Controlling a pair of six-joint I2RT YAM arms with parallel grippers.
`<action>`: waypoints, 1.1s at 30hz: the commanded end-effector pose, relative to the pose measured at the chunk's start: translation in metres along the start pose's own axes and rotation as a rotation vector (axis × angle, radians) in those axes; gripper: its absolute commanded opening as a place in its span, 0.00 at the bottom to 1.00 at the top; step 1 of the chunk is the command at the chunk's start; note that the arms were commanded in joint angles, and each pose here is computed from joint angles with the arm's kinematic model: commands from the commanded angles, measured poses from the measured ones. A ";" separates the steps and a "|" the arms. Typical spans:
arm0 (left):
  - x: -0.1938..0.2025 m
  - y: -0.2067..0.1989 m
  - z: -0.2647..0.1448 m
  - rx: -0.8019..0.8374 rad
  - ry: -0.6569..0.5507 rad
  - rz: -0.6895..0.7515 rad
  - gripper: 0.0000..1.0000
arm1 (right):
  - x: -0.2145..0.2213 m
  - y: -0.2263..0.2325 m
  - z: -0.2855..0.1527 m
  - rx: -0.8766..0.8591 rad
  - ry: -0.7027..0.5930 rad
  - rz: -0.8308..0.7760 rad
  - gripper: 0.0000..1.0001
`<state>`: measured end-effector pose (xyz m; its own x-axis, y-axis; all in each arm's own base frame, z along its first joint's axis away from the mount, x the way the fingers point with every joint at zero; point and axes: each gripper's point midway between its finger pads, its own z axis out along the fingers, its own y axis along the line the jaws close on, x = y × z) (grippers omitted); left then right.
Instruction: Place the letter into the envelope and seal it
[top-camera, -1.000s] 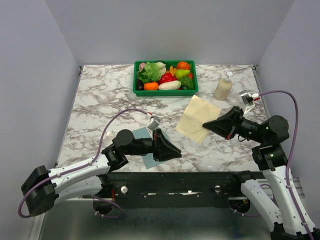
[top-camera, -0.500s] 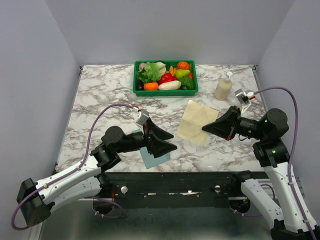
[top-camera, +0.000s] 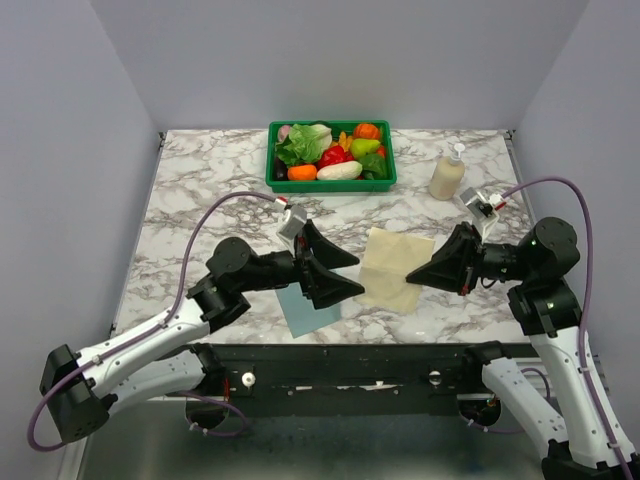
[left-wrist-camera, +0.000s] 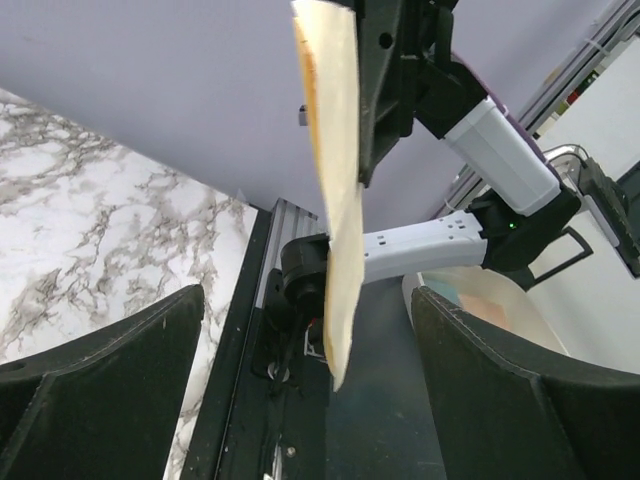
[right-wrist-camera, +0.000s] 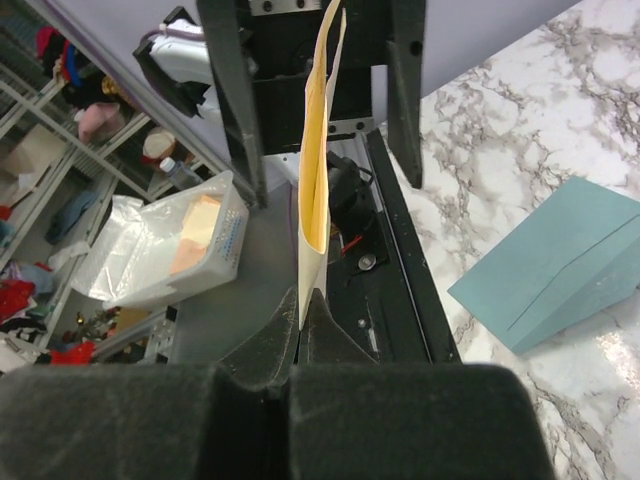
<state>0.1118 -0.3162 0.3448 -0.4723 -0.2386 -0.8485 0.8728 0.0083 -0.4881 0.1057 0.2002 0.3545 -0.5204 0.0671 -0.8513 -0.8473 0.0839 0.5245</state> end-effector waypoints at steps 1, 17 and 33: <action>0.001 0.000 0.011 0.047 0.027 0.005 0.93 | 0.002 0.019 -0.004 -0.061 0.030 -0.023 0.01; 0.003 -0.026 0.019 0.248 0.010 -0.093 0.00 | -0.008 -0.002 -0.001 0.050 -0.057 -0.015 0.11; 0.000 -0.039 0.021 0.272 -0.044 -0.115 0.00 | -0.029 -0.018 0.002 0.102 -0.226 0.021 0.10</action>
<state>0.0835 -0.3392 0.3609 -0.5786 -0.2315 -0.7821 0.8107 -0.2683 -0.5203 0.1346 0.2004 0.3551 -0.5353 0.2303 -0.8127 -0.7980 0.1775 0.5759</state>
